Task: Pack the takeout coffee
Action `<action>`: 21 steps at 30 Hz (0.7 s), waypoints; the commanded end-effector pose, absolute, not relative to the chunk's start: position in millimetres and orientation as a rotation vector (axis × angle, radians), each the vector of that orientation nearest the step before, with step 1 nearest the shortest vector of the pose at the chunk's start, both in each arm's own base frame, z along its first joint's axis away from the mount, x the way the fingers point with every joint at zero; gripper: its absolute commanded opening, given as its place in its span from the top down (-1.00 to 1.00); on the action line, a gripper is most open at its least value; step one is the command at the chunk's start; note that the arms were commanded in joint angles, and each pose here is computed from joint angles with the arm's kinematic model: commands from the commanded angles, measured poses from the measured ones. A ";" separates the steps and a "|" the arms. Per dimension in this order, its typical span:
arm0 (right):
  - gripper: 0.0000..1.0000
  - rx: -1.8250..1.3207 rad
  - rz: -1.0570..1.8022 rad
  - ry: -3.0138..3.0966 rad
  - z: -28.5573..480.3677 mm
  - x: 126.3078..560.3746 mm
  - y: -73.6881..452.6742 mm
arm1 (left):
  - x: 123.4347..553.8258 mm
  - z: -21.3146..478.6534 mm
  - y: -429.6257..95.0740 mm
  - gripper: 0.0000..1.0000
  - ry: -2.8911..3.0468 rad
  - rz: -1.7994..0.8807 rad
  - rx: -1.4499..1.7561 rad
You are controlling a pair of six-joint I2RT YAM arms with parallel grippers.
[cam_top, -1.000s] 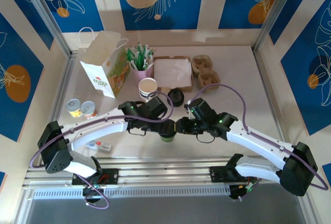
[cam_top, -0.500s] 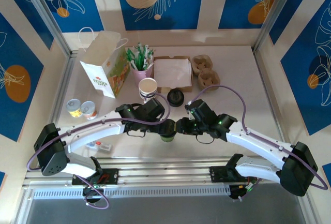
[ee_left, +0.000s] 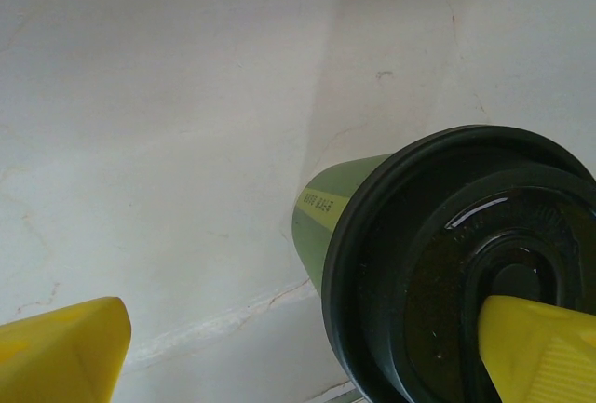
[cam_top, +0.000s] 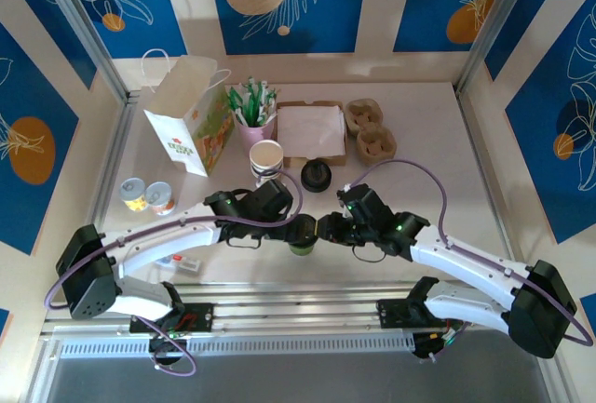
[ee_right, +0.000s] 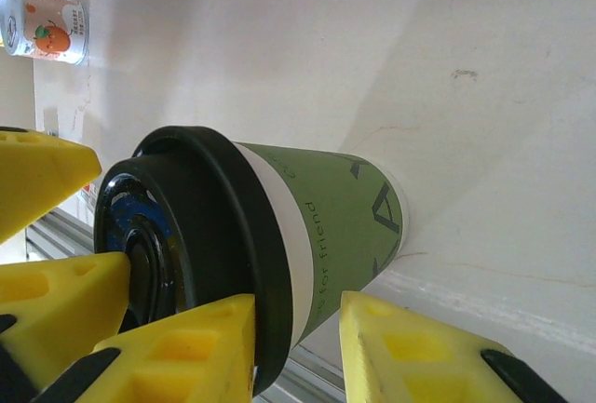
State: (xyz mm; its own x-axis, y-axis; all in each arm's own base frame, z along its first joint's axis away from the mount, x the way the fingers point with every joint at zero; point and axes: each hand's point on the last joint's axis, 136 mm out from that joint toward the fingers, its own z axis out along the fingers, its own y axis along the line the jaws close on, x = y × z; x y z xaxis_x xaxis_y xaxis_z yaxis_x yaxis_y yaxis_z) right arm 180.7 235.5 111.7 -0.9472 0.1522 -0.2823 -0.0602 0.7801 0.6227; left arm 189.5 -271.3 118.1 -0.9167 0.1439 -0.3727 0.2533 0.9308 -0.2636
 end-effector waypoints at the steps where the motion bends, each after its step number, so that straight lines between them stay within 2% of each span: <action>1: 0.42 0.181 0.627 2.854 49.3 158.5 191.4 | 157.0 60.4 -229.8 -0.92 2.956 -0.184 0.338; 12: 0.42 0.233 0.557 2.895 36.4 153.2 181.7 | 152.0 51.9 -226.0 -0.92 2.970 -0.192 0.326; 21: 0.34 0.163 0.596 2.799 87.2 171.8 188.4 | 160.9 67.8 -233.2 -0.95 2.926 -0.212 0.351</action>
